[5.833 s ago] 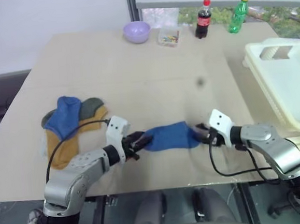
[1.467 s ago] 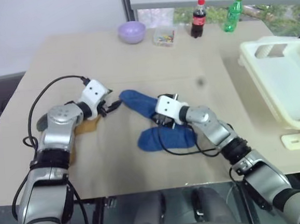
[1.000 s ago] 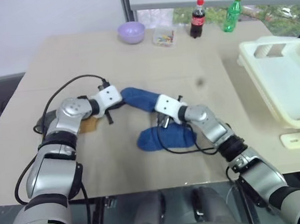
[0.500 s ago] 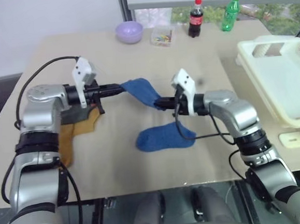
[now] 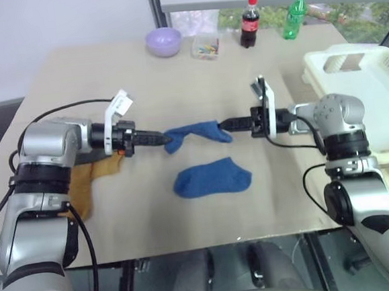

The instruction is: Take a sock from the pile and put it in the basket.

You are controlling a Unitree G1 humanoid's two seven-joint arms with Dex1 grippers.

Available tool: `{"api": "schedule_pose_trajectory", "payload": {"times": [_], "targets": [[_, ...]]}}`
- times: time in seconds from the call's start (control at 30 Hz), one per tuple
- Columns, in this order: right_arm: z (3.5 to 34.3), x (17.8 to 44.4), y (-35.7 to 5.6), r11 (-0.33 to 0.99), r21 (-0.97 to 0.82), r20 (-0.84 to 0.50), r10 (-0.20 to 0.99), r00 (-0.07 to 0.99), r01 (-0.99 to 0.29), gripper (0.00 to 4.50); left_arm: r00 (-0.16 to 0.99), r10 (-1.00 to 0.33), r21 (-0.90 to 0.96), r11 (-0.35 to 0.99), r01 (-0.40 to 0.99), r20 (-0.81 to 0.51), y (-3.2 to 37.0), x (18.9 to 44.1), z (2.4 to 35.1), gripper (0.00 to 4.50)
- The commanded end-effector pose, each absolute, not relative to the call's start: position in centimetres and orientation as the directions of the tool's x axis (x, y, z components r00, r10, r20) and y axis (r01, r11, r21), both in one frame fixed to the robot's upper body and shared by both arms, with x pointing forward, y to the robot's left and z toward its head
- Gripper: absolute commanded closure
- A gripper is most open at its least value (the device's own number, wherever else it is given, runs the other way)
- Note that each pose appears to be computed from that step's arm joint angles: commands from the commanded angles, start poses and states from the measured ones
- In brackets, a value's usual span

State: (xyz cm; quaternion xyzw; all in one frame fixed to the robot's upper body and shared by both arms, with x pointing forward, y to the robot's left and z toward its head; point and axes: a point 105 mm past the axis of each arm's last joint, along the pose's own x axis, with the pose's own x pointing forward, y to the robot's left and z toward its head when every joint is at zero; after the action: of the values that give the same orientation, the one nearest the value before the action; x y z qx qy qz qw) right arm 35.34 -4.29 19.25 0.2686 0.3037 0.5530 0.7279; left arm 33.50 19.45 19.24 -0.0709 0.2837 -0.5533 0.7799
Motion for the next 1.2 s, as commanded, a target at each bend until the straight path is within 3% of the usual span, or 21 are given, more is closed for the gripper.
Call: {"api": "schedule_pose_trajectory", "payload": {"times": [0.03, 0.13, 0.23, 0.47, 0.5, 0.53, 0.7, 0.73, 0.77, 0.83, 1.0, 1.2], "targets": [[21.9, 36.0, -5.1, 0.134, 0.802, -0.020, 0.980, 0.199, -0.582, 4.48, 0.165, -0.932, -0.508, 0.317, 0.801, -0.322, 19.4, 32.9, 20.5, 4.44], [22.6, 35.2, -5.3, 0.088, 0.829, -0.006, 0.989, 0.148, -0.552, 4.48, 0.124, -0.939, -0.549, 0.291, 0.783, -0.321, 19.4, 32.1, 20.9, 4.44], [21.6, 35.3, -5.2, 0.157, 0.825, -0.084, 0.984, 0.157, -0.544, 4.48, 0.119, -0.946, -0.588, 0.283, 0.757, -0.302, 19.2, 32.3, 21.2, 4.44], [16.7, 40.5, -5.4, 0.524, 0.710, -0.332, 0.838, 0.433, -0.470, 4.48, 0.178, -0.891, -0.560, 0.406, 0.722, -0.417, 17.7, 35.6, 16.9, 4.44], [16.0, 41.2, -5.8, 0.578, 0.666, -0.361, 0.803, 0.474, -0.472, 4.24, 0.173, -0.895, -0.568, 0.399, 0.720, -0.411, 17.4, 35.7, 16.8, 3.88], [15.5, 41.7, -6.0, 0.605, 0.637, -0.374, 0.785, 0.494, -0.477, 3.94, 0.169, -0.897, -0.573, 0.395, 0.718, -0.408, 17.3, 35.9, 16.7, 3.67], [15.1, 42.7, -6.6, 0.662, 0.554, -0.394, 0.743, 0.541, -0.505, 1.83, 0.192, -0.889, -0.580, 0.421, 0.698, -0.415, 17.6, 36.4, 16.4, 1.48], [15.6, 43.0, -6.7, 0.666, 0.534, -0.381, 0.739, 0.555, -0.520, 1.26, 0.217, -0.882, -0.572, 0.441, 0.691, -0.418, 18.1, 36.7, 16.5, 0.90], [16.4, 43.2, -6.7, 0.661, 0.504, -0.358, 0.746, 0.562, -0.556, 0.95, 0.266, -0.864, -0.548, 0.482, 0.684, -0.428, 18.8, 37.1, 16.6, 0.64], [17.7, 43.4, -6.7, 0.654, 0.407, -0.322, 0.756, 0.571, -0.638, 0.95, 0.356, -0.841, -0.532, 0.535, 0.656, -0.407, 20.1, 37.9, 17.3, 0.64], [19.4, 42.8, -5.6, 0.611, 0.301, -0.226, 0.791, 0.568, -0.732, 0.95, 0.457, -0.785, -0.431, 0.615, 0.660, -0.419, 21.8, 38.9, 18.2, 0.64], [20.6, 41.6, -5.4, 0.613, 0.121, -0.153, 0.789, 0.595, -0.781, 0.95, 0.457, -0.816, -0.373, 0.571, 0.731, -0.353, 21.4, 38.5, 20.4, 0.64]]}}
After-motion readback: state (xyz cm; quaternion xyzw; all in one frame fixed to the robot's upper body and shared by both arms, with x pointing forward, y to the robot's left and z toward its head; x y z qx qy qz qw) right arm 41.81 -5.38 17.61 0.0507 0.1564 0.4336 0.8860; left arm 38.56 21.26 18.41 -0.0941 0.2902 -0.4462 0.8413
